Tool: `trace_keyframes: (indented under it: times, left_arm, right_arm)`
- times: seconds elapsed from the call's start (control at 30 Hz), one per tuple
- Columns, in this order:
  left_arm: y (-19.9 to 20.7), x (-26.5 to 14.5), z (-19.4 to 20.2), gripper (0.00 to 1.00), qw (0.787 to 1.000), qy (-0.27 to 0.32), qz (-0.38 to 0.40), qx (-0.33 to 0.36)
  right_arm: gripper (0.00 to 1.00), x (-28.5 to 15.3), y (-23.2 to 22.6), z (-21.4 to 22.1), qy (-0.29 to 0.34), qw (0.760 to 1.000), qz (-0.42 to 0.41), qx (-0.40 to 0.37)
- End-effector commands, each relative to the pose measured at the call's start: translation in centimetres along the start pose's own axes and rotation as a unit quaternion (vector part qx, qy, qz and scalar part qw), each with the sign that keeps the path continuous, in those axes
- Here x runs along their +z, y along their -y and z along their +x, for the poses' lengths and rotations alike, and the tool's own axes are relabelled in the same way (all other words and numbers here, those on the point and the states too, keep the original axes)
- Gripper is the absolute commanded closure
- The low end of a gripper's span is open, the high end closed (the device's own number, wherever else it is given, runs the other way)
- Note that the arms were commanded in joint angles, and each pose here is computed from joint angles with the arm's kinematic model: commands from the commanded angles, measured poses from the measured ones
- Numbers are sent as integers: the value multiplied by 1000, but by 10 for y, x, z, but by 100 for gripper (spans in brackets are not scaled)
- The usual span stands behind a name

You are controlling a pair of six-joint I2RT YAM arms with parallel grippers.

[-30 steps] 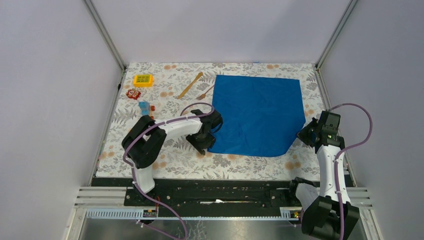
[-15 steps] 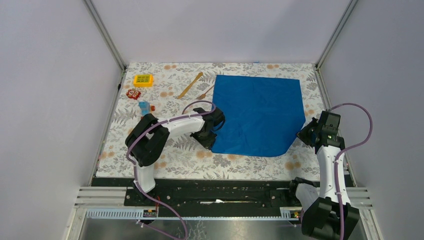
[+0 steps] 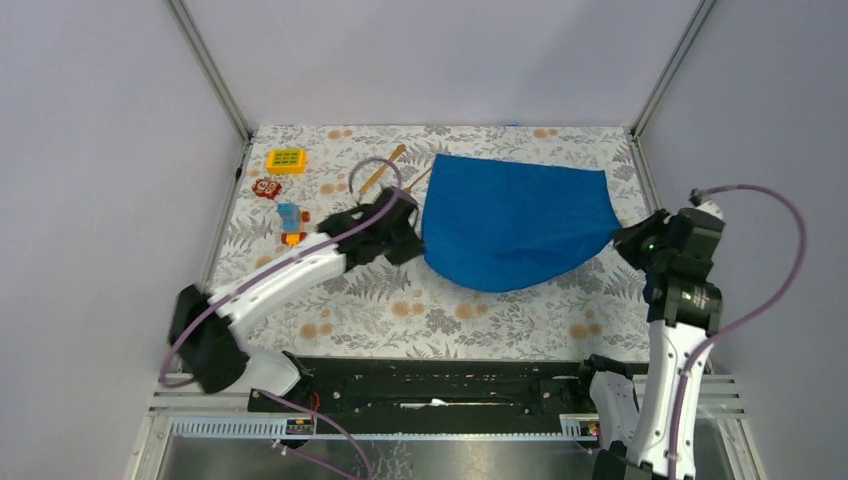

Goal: Fold the napkin into a case and place the utensils inside
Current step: Flatten the napkin at the center of the board.

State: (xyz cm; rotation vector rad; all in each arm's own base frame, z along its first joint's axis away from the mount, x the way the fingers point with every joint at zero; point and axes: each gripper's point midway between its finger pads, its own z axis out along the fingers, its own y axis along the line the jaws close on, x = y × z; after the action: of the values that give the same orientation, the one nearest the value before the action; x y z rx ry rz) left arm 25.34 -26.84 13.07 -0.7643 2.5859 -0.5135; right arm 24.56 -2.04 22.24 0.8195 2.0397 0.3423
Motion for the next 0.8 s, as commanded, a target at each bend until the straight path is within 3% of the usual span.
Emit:
trace_keyframes:
  times: [0.0,0.23,0.4,0.53,0.77]
  left_arm:
    - [83,-133,-53,100,959,106,251,76]
    - [104,-309,-75,100,868,188,444,119]
    - [97,-379,-97,100,829,255,484,117]
    - [108,-379,-112,100,825,287,475,106]
    - [142,-281,-151,100,871,319,363,84]
  right_arm:
    - [100,-82,-44,-52,98,994,-39,-7]
    - [100,-210,-86,-110,236,969,-71,-19]
    - [100,-250,-107,-129,276,955,-104,-15]
    - [100,-230,-111,-135,269,957,-109,-5]
    - [100,-125,-88,-155,235,971,-42,12]
